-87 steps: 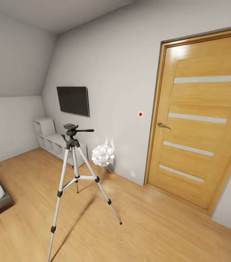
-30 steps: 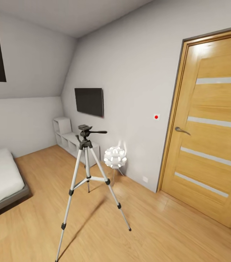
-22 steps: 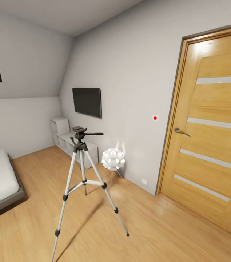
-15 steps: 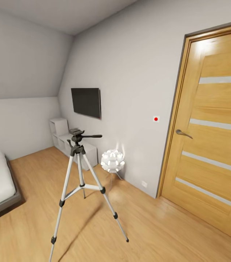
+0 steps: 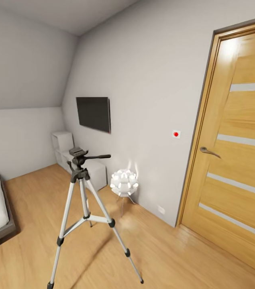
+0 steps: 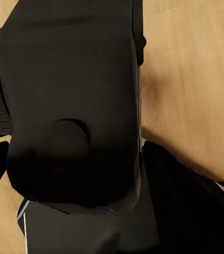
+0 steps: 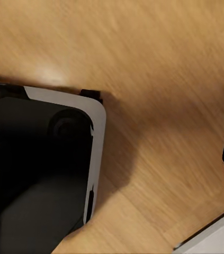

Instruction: Attach the digital camera to the camera tripod in the bedroom.

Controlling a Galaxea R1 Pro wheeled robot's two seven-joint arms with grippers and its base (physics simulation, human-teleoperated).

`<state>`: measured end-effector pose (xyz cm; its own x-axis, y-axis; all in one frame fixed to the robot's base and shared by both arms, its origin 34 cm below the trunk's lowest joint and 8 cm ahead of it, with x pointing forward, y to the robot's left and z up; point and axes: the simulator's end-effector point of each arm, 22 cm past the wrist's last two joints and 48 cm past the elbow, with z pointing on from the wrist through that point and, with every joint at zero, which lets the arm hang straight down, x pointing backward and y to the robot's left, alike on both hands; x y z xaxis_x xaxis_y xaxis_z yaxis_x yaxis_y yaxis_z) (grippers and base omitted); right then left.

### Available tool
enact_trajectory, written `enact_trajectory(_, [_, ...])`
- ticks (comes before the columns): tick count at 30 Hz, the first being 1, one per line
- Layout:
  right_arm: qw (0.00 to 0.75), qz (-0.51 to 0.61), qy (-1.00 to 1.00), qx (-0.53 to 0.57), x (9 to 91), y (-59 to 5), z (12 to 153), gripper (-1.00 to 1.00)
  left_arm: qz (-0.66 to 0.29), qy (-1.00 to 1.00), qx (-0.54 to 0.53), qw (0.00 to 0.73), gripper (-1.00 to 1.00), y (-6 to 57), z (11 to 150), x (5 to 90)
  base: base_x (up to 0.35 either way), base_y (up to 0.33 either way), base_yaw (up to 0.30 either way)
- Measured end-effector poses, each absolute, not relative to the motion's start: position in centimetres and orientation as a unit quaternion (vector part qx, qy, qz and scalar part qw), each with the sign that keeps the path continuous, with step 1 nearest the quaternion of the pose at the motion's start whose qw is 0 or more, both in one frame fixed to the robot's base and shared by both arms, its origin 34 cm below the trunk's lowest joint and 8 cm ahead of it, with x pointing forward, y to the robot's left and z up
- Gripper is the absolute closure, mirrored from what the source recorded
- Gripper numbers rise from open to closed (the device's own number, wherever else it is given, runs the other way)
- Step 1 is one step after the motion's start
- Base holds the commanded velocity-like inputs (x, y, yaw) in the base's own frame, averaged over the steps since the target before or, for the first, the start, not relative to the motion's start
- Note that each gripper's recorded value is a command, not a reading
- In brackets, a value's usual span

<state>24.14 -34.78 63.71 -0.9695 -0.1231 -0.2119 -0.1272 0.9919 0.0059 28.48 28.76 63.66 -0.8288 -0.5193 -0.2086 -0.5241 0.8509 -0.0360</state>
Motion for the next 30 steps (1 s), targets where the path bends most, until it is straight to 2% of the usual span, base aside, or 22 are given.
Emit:
enact_trajectory(9, [0.106,0.01,0.992,-0.063,24.13,-34.78,63.71,-1.0,0.012,0.956,-0.273,0.106,1.0,28.77,63.66,28.48,0.319,-0.061,0.0])
enact_trajectory(22, [0.101,0.01,0.993,-0.061,23.91,-34.7,63.65,-1.0,0.012,0.956,-0.273,0.106,1.0,28.78,63.66,28.51,0.287,-0.154,0.002])
enact_trajectory(30, [0.102,0.01,0.993,-0.059,23.97,-34.7,63.66,-1.0,0.012,0.956,-0.273,0.108,1.0,28.82,63.68,28.58,0.253,-0.189,0.145])
